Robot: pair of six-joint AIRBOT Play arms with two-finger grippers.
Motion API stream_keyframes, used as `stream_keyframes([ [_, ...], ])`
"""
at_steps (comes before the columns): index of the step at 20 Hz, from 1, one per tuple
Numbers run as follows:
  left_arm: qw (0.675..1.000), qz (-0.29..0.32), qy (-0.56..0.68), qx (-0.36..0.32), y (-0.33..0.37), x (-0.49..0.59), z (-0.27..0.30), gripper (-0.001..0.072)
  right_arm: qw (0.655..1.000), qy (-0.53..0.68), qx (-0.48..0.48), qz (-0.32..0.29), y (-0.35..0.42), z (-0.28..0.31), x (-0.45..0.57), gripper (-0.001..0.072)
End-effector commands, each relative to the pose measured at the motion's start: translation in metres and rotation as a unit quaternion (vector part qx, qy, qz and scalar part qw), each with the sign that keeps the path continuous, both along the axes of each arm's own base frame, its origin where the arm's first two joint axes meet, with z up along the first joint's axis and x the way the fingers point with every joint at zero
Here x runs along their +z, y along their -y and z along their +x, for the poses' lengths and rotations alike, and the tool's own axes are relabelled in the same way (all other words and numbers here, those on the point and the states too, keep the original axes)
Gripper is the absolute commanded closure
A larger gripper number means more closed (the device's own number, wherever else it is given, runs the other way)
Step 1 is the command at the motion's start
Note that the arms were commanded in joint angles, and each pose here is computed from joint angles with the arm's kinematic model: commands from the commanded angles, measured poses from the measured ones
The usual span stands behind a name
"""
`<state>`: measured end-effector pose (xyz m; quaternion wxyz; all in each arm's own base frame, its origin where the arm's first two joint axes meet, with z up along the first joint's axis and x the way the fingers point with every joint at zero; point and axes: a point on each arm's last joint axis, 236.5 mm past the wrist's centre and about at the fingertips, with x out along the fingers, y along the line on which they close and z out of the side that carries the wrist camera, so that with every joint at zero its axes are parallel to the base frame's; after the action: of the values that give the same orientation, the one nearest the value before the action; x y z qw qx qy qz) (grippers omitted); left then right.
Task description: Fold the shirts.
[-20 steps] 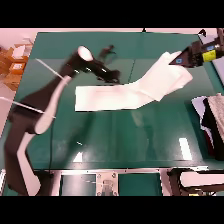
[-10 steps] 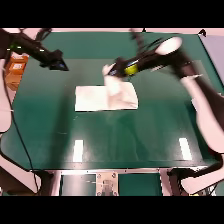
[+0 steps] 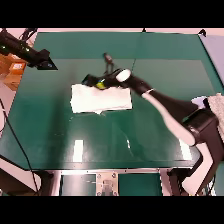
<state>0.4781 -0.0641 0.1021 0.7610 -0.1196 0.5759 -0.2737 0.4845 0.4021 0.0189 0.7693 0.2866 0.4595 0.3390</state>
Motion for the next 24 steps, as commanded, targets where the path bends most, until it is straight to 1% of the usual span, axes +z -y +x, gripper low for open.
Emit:
stream_keyframes([
  [1, 1.0, 0.0, 0.002, -0.003, 0.0, 0.001, 0.0, 0.0683, 0.998, -0.052, 0.005, -0.028, 0.107, 0.012, 0.014, 0.0102],
  [4, 1.0, 0.0, -0.001, -0.003, 0.0, 0.0, -0.002, 0.0683, 0.988, -0.124, -0.034, -0.085, 0.225, 0.013, -0.007, 0.0102],
  [6, 1.0, -0.002, -0.01, -0.001, 0.0, -0.005, -0.003, 0.0683, 0.978, -0.182, -0.062, -0.081, 0.262, -0.001, -0.04, 0.0102],
  [7, 1.0, -0.003, -0.019, -0.001, 0.0, -0.01, -0.005, 0.0683, 0.973, -0.206, -0.07, -0.076, 0.266, -0.01, -0.059, 0.0102],
  [9, 0.999, -0.006, -0.035, 0.001, 0.001, -0.021, -0.009, 0.0683, 0.967, -0.237, -0.068, -0.063, 0.252, -0.028, -0.093, 0.0102],
  [12, 0.999, -0.008, -0.034, 0.005, 0.001, -0.023, -0.007, 0.0683, 0.961, -0.272, -0.039, -0.034, 0.205, -0.043, -0.122, 0.0102],
  [15, 0.999, -0.009, -0.033, 0.006, 0.002, -0.023, -0.006, 0.0683, 0.966, -0.256, -0.022, 0.014, 0.154, -0.041, -0.118, 0.0103],
  [16, 0.999, -0.009, -0.033, 0.006, 0.002, -0.023, -0.006, 0.0683, 0.969, -0.245, -0.017, 0.027, 0.142, -0.037, -0.108, 0.0173],
  [17, 0.999, -0.009, -0.033, 0.006, 0.002, -0.023, -0.006, 0.0683, 0.972, -0.232, -0.008, 0.032, 0.134, -0.033, -0.098, 0.0511],
  [18, 0.999, -0.009, -0.033, 0.006, 0.002, -0.023, -0.007, 0.0683, 0.975, -0.217, 0.003, 0.037, 0.128, -0.027, -0.084, 0.0664],
  [19, 0.999, -0.009, -0.033, 0.006, 0.002, -0.023, -0.006, 0.0683, 0.978, -0.204, 0.014, 0.044, 0.124, -0.021, -0.066, 0.0695],
  [21, 0.999, -0.009, -0.035, 0.005, 0.002, -0.023, -0.007, 0.0683, 0.985, -0.159, 0.015, 0.058, 0.127, 0.0, -0.016, 0.0696],
  [24, 0.999, -0.009, -0.04, 0.001, 0.002, -0.023, -0.01, 0.0683, 0.994, -0.065, -0.021, 0.081, 0.175, 0.035, 0.082, 0.0697],
])
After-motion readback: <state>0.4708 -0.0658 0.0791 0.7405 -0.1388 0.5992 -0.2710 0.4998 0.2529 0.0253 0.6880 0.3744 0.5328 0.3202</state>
